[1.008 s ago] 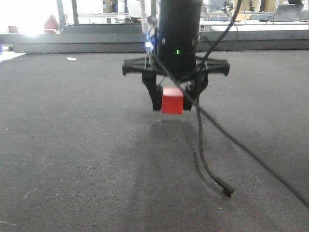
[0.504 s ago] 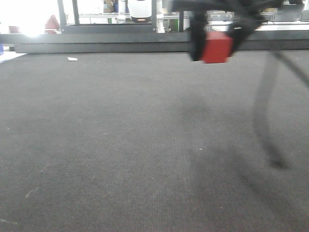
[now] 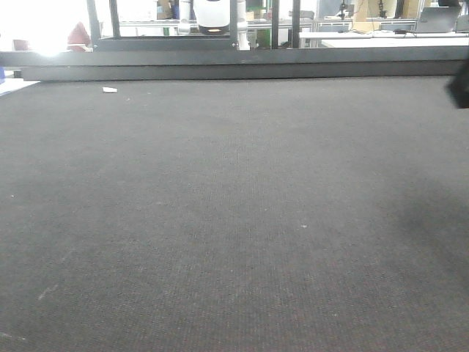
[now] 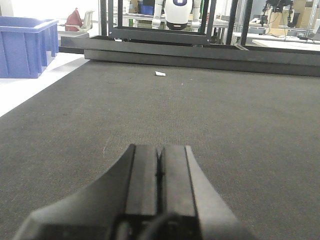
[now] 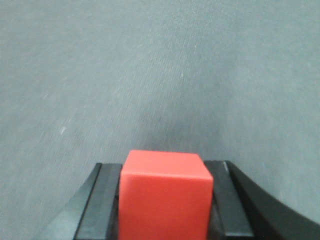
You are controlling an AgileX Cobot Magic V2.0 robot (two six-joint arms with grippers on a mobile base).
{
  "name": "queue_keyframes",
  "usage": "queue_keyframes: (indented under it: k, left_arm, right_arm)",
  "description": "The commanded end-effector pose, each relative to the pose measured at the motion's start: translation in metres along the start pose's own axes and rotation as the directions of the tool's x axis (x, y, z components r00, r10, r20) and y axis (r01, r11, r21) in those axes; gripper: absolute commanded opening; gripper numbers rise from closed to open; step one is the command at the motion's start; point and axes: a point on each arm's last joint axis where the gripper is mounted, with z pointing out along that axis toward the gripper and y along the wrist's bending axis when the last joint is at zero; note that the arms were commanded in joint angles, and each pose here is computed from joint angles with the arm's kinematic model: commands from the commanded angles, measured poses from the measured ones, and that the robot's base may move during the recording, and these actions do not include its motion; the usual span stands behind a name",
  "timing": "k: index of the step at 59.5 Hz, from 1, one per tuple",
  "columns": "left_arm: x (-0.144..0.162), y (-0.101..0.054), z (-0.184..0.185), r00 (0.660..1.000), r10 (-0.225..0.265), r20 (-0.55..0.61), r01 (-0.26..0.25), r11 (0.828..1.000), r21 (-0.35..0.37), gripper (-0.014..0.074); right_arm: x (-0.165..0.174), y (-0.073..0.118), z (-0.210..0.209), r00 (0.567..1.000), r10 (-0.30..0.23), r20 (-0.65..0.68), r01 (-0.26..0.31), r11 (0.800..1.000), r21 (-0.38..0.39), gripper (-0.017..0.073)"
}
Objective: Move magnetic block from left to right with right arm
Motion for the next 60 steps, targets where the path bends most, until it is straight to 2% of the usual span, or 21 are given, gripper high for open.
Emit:
queue_keyframes:
  k: [1,13,27,35,45,60]
  left_arm:
    - [-0.005,0.0,-0.001,0.996,-0.004,0.093,0.004,1.0,0.004,-0.0116]
    - [-0.005,0.0,-0.001,0.996,-0.004,0.093,0.004,1.0,0.004,-0.0115]
    - [-0.005,0.0,-0.001,0.996,-0.004,0.093,0.004,1.0,0.004,-0.0116]
    - [-0.005,0.0,-0.001,0.996,-0.004,0.093,0.004,1.0,0.004,-0.0116]
    - [-0.005,0.0,-0.001,0.996,-0.004,0.093,0.004,1.0,0.004,-0.0116]
    - [-0.005,0.0,-0.001,0.996,-0.004,0.093,0.004,1.0,0.004,-0.0116]
  right_arm:
    - [0.003,-0.003,-0.028,0.984,-0.004,0.177,0.009,1.0,-0.028,0.0152]
    - [0.032,-0.012,-0.076,0.935,-0.004,0.355,0.02,0.999,-0.041,0.0152]
    - [0.053,-0.02,-0.124,0.829,-0.03,0.559,0.057,0.998,-0.032,0.0152]
    - [0.063,-0.023,-0.141,0.775,-0.017,0.631,0.055,0.998,-0.041,0.0152]
    - [0.065,-0.024,-0.146,0.758,-0.013,0.652,0.056,0.997,-0.044,0.0152]
    - [0.065,-0.024,-0.146,0.758,-0.013,0.652,0.056,0.997,-0.044,0.0152]
